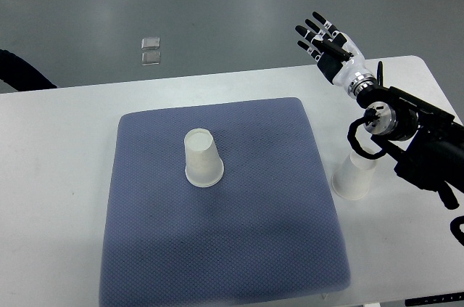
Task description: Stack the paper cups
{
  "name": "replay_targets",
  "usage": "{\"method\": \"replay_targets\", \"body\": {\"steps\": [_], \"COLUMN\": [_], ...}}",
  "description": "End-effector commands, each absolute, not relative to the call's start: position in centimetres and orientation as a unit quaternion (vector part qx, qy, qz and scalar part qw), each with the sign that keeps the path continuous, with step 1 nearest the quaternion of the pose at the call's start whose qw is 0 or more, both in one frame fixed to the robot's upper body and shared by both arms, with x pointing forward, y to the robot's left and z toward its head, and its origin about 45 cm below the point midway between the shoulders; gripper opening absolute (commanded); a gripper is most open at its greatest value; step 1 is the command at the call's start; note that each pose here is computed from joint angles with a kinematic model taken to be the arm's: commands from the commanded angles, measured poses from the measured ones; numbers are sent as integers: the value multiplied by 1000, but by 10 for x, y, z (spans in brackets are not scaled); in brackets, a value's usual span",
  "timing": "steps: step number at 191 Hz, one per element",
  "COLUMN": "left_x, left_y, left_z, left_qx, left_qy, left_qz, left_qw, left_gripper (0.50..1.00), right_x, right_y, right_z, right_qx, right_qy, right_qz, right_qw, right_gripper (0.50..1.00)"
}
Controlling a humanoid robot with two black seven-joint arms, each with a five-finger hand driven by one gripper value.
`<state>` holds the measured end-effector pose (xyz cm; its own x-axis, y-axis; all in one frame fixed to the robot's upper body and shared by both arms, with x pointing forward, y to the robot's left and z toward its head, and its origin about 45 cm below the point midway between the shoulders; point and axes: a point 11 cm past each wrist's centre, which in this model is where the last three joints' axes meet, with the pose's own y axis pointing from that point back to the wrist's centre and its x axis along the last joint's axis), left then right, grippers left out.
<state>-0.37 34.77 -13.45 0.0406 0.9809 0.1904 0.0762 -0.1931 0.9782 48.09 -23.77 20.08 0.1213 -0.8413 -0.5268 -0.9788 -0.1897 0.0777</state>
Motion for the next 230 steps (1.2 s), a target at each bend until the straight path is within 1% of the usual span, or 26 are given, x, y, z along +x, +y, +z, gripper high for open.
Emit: {"method": "replay_targets", "body": {"steps": [1,44,77,230], "left_x": [-4,-4,-5,-4], "left_y": [348,348,344,346], "left_z": [-135,-134,-135,-135], "left_qx": [574,576,573,574], "left_qy": [461,459,463,461], "left_qz": [517,517,511,513], "left_qw": [437,437,442,441], "left_gripper": [1000,1000,1000,1000], "right_x": [481,481,481,482], "right_y": [-238,-237,-239,-242], "right_z": [201,201,201,202], "right_qx": [-734,-735,-734,-733], "right_qy": [620,619,620,624], "right_qz": [235,236,235,231], "right_qw": [146,146,145,143], "right_gripper": [913,913,913,913]}}
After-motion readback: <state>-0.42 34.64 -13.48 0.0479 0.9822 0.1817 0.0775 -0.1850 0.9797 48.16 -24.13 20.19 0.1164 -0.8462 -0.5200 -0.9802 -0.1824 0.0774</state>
